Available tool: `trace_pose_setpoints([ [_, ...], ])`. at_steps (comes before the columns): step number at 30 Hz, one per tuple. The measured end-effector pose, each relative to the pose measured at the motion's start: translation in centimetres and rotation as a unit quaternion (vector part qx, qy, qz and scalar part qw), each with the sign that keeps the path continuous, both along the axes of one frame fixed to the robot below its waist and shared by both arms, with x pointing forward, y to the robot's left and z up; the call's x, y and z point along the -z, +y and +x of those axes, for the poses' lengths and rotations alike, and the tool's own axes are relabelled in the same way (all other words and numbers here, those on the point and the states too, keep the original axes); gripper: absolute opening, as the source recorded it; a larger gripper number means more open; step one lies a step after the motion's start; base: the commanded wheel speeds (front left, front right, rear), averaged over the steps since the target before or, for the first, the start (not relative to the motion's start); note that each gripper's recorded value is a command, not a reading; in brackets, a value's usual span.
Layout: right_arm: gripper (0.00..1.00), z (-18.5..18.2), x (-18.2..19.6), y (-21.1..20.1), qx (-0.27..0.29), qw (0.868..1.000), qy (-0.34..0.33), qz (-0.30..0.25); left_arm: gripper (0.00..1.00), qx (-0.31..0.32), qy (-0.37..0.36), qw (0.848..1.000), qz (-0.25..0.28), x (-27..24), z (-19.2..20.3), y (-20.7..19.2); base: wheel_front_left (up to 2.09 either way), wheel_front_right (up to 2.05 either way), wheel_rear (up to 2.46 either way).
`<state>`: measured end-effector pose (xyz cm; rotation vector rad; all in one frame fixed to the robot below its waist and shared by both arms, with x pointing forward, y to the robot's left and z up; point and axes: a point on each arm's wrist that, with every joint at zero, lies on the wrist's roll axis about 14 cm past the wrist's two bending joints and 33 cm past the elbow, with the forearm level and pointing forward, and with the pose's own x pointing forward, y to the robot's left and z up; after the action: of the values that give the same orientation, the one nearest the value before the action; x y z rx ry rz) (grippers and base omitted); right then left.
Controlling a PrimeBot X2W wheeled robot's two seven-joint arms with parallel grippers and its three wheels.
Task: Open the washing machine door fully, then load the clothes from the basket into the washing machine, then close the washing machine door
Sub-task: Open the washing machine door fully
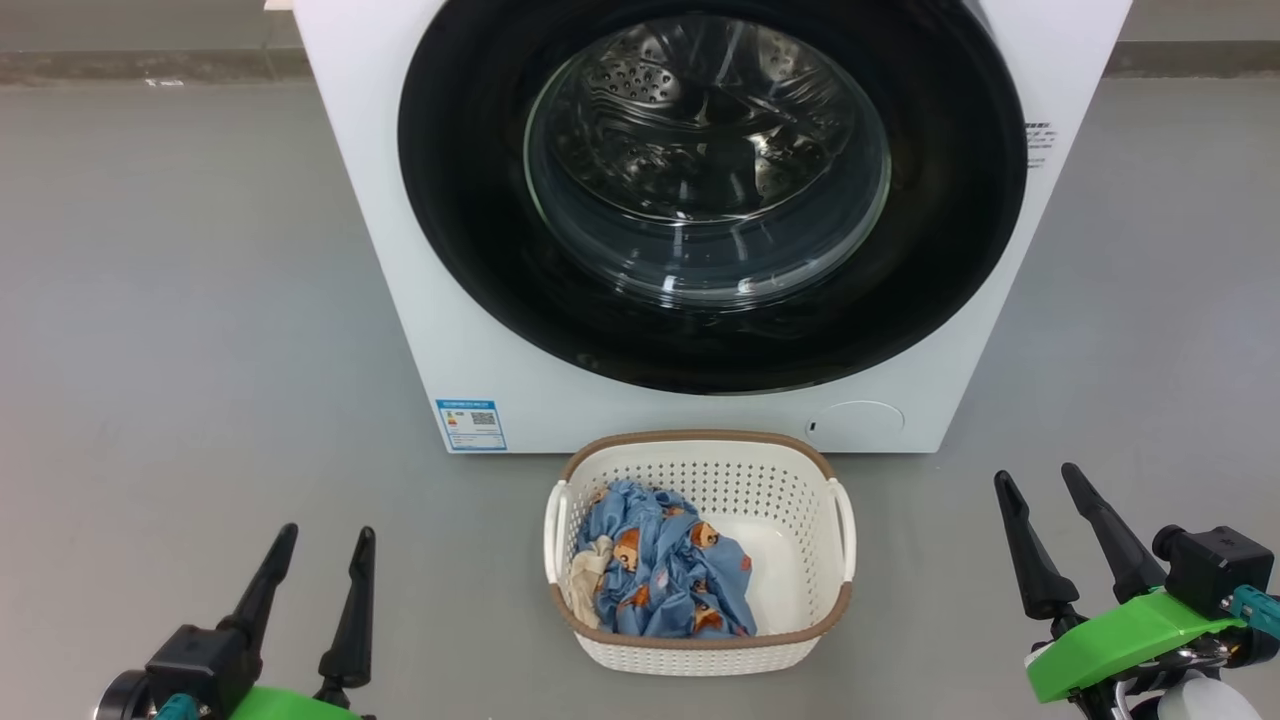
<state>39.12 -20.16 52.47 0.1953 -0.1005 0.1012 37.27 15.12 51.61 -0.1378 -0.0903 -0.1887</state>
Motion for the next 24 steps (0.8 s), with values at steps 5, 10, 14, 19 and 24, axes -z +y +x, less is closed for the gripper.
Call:
trace_pose_setpoints([
  [5, 1.00, 0.00, 0.01, 0.01, 0.000, 1.000, 0.000, 0.000, 1.00, 0.000, 0.001, 1.000, 0.000, 0.04, 0.00, 0.03, 0.97, 0.97, -1.93],
  [10, 1.00, -0.01, 0.03, 0.01, 0.000, 1.000, 0.001, 0.000, 1.00, 0.000, 0.001, 1.000, 0.000, 0.04, 0.00, 0.04, 1.20, 1.20, -2.41],
  [14, 1.00, 0.01, 0.09, 0.00, 0.000, 1.000, 0.001, 0.000, 1.00, 0.000, -0.002, 1.000, 0.001, -0.13, 0.18, 0.01, 1.18, 1.18, -2.36],
  [19, 1.00, 0.04, 0.12, -0.04, 0.000, 1.000, 0.002, 0.000, 1.00, 0.001, -0.006, 1.000, -0.001, -0.42, 0.38, -0.08, 0.94, 0.94, -1.87],
  [24, 1.00, 0.03, 0.12, -0.08, 0.001, 1.000, 0.002, 0.000, 1.00, 0.001, -0.006, 1.000, -0.001, -0.43, 0.39, -0.10, 0.54, 0.54, -1.09],
])
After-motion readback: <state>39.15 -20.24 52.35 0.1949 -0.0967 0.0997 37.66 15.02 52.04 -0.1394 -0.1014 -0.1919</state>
